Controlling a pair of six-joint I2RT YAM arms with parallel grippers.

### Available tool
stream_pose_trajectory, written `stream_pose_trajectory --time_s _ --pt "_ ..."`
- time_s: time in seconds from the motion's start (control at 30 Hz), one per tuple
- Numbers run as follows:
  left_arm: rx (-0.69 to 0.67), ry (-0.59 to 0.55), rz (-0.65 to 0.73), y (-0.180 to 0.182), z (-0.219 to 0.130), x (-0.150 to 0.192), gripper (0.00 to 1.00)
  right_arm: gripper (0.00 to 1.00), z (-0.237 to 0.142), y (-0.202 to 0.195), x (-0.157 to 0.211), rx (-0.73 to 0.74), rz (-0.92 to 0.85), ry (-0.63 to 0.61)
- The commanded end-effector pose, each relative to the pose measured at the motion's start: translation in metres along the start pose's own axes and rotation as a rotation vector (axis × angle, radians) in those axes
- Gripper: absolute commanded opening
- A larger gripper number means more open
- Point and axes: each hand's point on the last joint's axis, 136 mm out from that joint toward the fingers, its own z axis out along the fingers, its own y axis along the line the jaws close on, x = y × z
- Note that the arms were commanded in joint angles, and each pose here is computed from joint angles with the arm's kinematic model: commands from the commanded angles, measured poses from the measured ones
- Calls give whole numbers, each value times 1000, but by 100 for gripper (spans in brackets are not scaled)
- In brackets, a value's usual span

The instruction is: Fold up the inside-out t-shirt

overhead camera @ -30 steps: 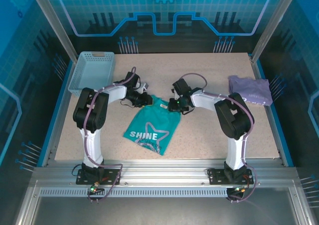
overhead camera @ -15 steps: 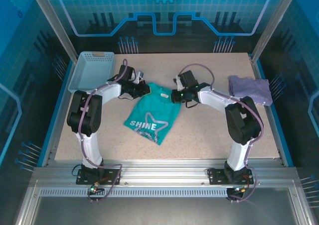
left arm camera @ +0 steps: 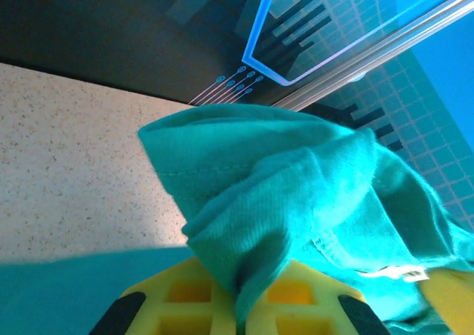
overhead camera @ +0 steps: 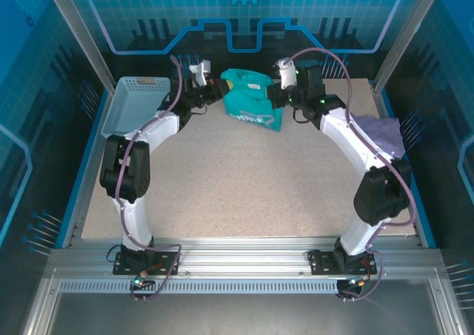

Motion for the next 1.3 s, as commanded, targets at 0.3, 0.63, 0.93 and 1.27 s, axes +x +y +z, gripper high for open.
stream_pose_trajectory --time_s 0.3,0.63,0.93,1.27 --pt "-26 112 -10 16 -79 154 0 2 -40 77 147 -135 -62 216" --pt "-134 223 -27 43 -78 191 2 2 -35 46 195 -4 82 380" --pt "-251 302 -20 74 -42 180 9 2 13 -2 205 82 140 505" --pt "-384 389 -98 119 -14 184 20 8 64 -45 238 160 219 681"
